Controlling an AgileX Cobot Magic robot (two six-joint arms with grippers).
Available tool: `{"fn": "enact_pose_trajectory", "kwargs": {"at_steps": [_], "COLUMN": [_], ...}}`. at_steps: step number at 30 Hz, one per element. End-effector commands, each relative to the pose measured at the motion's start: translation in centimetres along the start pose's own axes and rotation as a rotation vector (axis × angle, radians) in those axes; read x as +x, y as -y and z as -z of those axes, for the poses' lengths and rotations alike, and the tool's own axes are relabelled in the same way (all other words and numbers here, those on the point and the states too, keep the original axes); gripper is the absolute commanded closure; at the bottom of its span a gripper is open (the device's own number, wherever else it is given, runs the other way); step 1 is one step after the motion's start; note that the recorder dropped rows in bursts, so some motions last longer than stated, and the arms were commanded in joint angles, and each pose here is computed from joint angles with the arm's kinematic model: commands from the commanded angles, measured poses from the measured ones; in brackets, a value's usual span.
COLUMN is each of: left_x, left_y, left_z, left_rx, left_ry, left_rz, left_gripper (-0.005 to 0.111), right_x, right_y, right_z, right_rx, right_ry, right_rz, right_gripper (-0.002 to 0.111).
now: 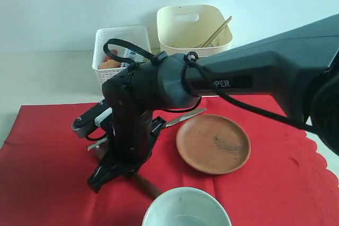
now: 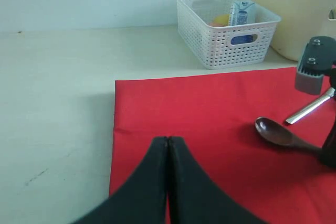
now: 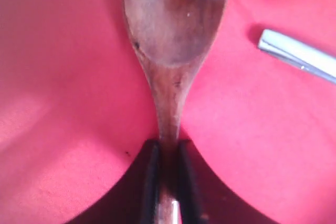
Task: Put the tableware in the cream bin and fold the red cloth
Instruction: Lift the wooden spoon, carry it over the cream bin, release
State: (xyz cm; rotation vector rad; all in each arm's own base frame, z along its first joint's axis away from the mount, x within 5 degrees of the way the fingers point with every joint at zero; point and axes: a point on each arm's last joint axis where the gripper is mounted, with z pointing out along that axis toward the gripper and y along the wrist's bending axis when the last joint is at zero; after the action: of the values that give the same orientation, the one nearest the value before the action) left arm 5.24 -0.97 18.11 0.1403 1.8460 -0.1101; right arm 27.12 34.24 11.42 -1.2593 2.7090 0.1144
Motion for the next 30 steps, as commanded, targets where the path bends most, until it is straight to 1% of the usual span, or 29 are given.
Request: {"fn": "enact_pose_trajectory", "kwargs": {"at_steps": [1,3,8,9,10,12,13,14,15,16,17,18,19,21,24,26,29,30], "left_x": [0.0,0.0,0.0,0.0,0.0,0.0,0.0,0.0,0.0,0.0,0.0,0.0,0.0,0.0,0.0,0.0,0.0,0.0], "left_y": [0.0,0.0,0.0,0.0,0.0,0.0,0.0,0.0,0.0,0.0,0.0,0.0,0.0,0.0,0.0,0.0,0.0,0.0], "left_z": [0.0,0.0,0.0,0.0,0.0,0.0,0.0,0.0,0.0,0.0,0.0,0.0,0.0,0.0,0.0,0.0,0.0,0.0], "left_rx": [-0.004,-0.004,-0.004,-0.004,-0.004,-0.004,-0.004,-0.004,-0.004,-0.004,-0.004,-0.004,-0.004,-0.004,-0.004,-0.004,-0.004,-0.004], "left_ry": [0.012,0.012,0.012,0.012,0.012,0.012,0.012,0.012,0.012,0.012,0.012,0.012,0.012,0.012,0.012,0.012,0.012,0.012], "left_rz": [0.007,0.005,0.005,0.005,0.005,0.004,0.004,0.004,0.004,0.006,0.006,0.006,0.006,0.003,0.003,0.003,0.003,0.003], "left_gripper": [0.107,0.107,0.107,0.107,0.107,0.107,0.107,0.107,0.107,0.107,0.107,0.107,0.107,0.107,0.107,0.107,0.107,0.107], "right_x": [-0.7,-1.1,-1.4,-1.3,-1.2,-0.7,-0.5,-0.1,0.1,0.5,0.7,1.1,1.3,1.8,2.2,2.5,2.5,2.3], "right_y": [-0.1,-0.1,0.0,0.2,0.4,1.6,2.1,3.3,3.9,5.3,6.0,7.6,8.3,11.2,13.9,15.8,19.1,19.7], "right_z": [1.2,3.0,9.5,11.5,12.7,16.6,17.5,19.0,19.5,20.6,20.9,21.5,21.7,22.1,22.5,22.9,23.0,22.8], "right_rx": [-0.001,-0.002,0.009,0.024,0.032,0.045,0.050,0.063,0.069,0.083,0.091,0.105,0.113,0.148,0.185,0.213,0.243,0.248], "right_ry": [0.067,0.125,0.275,0.316,0.341,0.438,0.458,0.492,0.501,0.523,0.529,0.542,0.546,0.564,0.604,0.652,0.787,0.809], "right_rz": [0.032,0.032,0.048,0.064,0.065,0.038,0.027,-0.001,-0.015,-0.052,-0.067,-0.108,-0.128,-0.196,-0.254,-0.297,-0.380,-0.393], "right_gripper": [0.108,0.108,0.108,0.108,0.108,0.108,0.108,0.108,0.108,0.108,0.108,0.108,0.108,0.108,0.108,0.108,0.108,0.108]}}
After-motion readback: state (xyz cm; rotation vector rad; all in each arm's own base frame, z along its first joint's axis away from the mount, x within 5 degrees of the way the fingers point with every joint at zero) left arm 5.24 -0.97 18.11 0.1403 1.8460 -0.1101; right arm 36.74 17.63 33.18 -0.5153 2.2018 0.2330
